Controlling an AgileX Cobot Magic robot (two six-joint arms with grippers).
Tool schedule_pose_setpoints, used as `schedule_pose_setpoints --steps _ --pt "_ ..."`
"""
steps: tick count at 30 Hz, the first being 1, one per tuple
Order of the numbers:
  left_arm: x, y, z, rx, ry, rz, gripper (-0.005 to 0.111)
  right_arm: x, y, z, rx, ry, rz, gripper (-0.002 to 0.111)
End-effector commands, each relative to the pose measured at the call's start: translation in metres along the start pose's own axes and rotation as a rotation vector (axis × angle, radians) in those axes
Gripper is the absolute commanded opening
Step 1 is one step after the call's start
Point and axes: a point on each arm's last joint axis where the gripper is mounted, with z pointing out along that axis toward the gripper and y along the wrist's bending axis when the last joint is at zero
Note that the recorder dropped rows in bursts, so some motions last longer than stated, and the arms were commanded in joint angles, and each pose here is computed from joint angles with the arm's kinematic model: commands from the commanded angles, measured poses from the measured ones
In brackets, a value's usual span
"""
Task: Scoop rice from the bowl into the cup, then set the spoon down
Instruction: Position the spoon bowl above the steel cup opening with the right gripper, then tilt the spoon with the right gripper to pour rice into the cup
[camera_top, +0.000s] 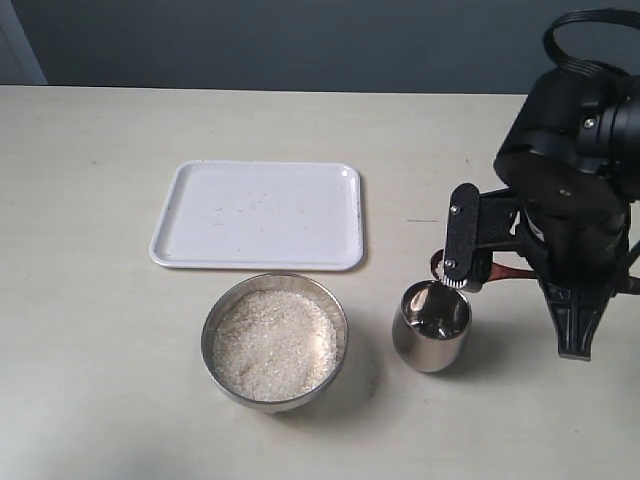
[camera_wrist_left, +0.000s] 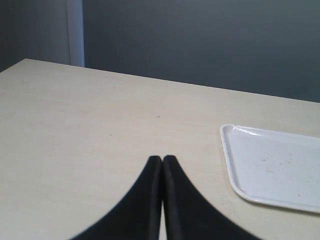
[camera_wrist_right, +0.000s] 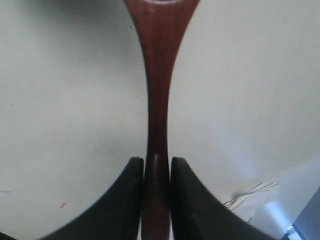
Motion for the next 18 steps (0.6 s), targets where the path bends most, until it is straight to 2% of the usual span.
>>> schedule_pose_setpoints --steps 1,13,18 --pt "-0.002 -0.001 -0.001 0.01 -0.016 -0.005 0.001 0.0 0.002 0.002 0.021 0.049 -0.018 -0.001" --pt "-0.002 -0.001 -0.001 0.01 -0.016 -0.005 0.001 -0.001 0.002 0.003 0.018 0.054 -0.02 -0.001" --pt "-0.002 -0.001 -0.001 0.01 -0.016 -0.005 0.001 -0.013 0.009 -0.003 0.087 0.058 -0.101 -0.001"
